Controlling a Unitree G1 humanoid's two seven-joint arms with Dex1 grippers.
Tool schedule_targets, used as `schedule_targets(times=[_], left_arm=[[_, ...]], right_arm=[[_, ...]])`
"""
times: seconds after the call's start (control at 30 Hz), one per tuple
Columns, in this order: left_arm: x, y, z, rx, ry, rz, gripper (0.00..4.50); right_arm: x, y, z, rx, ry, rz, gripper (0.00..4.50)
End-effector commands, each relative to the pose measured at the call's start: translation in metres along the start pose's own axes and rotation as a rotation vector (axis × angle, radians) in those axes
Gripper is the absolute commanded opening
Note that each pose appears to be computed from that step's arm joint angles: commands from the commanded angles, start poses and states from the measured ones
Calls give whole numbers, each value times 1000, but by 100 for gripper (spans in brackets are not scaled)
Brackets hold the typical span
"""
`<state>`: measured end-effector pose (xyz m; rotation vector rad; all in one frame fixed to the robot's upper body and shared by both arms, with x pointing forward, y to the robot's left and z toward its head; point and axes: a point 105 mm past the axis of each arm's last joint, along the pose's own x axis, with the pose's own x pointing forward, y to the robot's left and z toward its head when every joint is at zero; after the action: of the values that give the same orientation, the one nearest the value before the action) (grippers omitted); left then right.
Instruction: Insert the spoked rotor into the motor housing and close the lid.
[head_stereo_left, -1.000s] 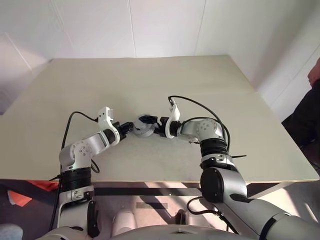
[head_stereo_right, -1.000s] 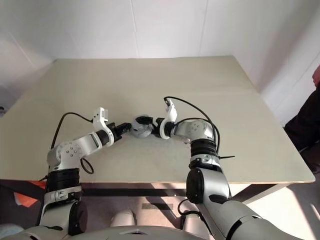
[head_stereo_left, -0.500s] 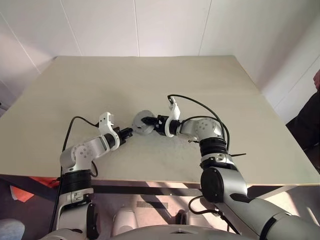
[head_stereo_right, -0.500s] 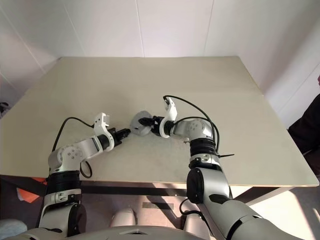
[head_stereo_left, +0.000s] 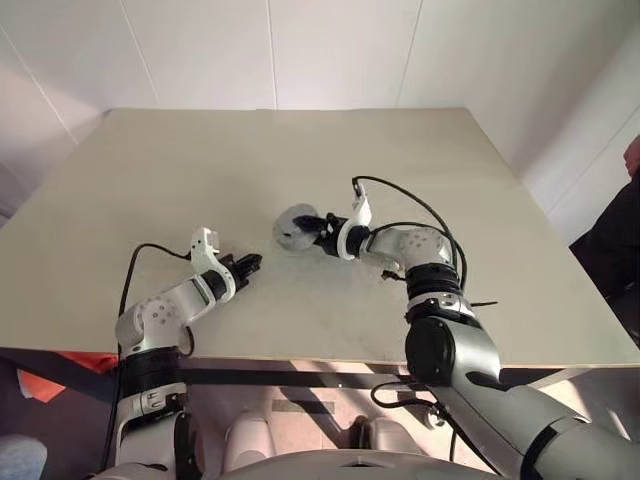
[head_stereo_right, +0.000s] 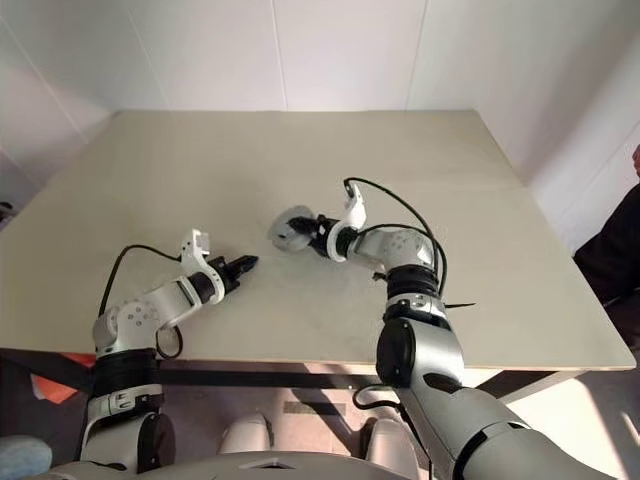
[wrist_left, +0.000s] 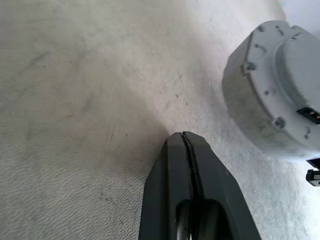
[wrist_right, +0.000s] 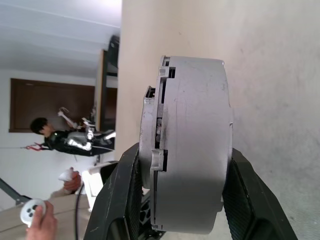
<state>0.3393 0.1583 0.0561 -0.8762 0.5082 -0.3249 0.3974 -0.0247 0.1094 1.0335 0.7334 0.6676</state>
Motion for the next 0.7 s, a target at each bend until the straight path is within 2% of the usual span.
schedule_targets(times=[0.03, 0.07, 0.17, 0.37, 0.53, 0.7], left_arm=[[-9, -24, 24, -101, -105, -168, 0], [-11, -27, 27, -117, -116, -190, 0], [-17, -31, 33, -152, -165, -237, 57], [-30, -59, 37, -284, -180, -456, 271], [-34, -66, 31, -361, -139, -524, 444], [-33, -68, 27, -415, -108, -547, 448]], right_arm=[[-1, 42, 16, -34, -40, 136, 221], [-2, 42, 16, -36, -42, 136, 221], [-3, 42, 15, -44, -33, 136, 216], [-3, 44, 2, -34, 34, 144, 216], [-5, 53, 1, -23, 51, 182, 216], [-7, 64, -2, -26, 74, 213, 216]])
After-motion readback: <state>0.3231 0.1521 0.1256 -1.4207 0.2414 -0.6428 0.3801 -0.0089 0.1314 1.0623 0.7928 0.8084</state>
